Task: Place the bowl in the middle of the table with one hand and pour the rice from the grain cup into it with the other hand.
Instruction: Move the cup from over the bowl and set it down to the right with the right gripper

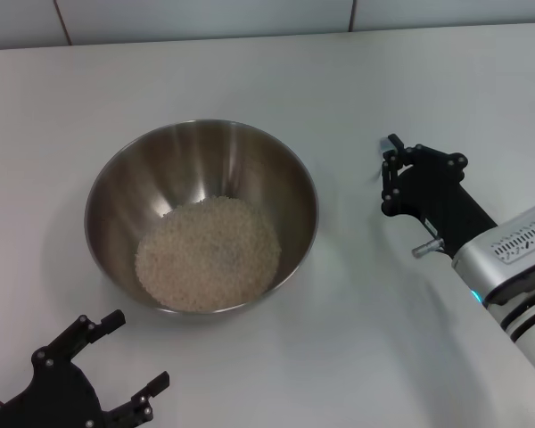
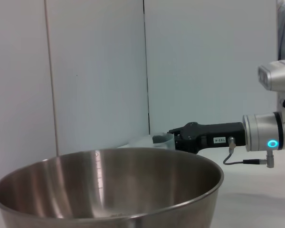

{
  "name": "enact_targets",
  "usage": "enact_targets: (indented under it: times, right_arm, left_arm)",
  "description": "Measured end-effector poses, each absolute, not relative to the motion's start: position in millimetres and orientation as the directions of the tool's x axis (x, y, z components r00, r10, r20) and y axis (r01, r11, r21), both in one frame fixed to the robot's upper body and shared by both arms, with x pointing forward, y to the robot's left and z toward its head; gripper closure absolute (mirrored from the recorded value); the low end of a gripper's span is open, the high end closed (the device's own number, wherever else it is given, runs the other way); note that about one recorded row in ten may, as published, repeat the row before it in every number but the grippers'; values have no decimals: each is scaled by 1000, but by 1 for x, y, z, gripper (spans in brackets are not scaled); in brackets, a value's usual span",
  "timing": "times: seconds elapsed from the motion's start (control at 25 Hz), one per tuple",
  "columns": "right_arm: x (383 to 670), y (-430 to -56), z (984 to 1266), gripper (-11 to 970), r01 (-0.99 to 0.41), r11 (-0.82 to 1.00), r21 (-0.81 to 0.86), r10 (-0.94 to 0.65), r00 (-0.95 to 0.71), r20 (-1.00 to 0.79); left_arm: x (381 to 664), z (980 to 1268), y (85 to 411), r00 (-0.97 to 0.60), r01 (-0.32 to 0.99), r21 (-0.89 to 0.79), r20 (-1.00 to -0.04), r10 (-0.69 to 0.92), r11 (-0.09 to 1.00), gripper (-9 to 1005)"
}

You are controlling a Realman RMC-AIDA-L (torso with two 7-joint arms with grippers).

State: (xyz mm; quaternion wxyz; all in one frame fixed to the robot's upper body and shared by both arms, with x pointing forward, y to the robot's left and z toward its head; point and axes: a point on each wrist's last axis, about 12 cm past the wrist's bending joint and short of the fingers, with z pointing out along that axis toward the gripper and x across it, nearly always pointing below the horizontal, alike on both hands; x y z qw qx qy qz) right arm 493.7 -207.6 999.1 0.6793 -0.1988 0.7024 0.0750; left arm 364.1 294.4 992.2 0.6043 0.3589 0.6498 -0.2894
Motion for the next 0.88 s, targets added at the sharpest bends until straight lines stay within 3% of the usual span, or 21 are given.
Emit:
enact_targets:
  times: [0.6,0.88]
  right_arm:
    - [496,-205,996,910,-409,896,-172,-198,-23,-980]
    - [491,-203,992,785,-428,889,-165,-204,-48,-978]
  left_arm:
    - [367,993,294,-8,819,60,-993,116,571,130]
    - [367,993,293,-7,820,57,-994,111,569,130]
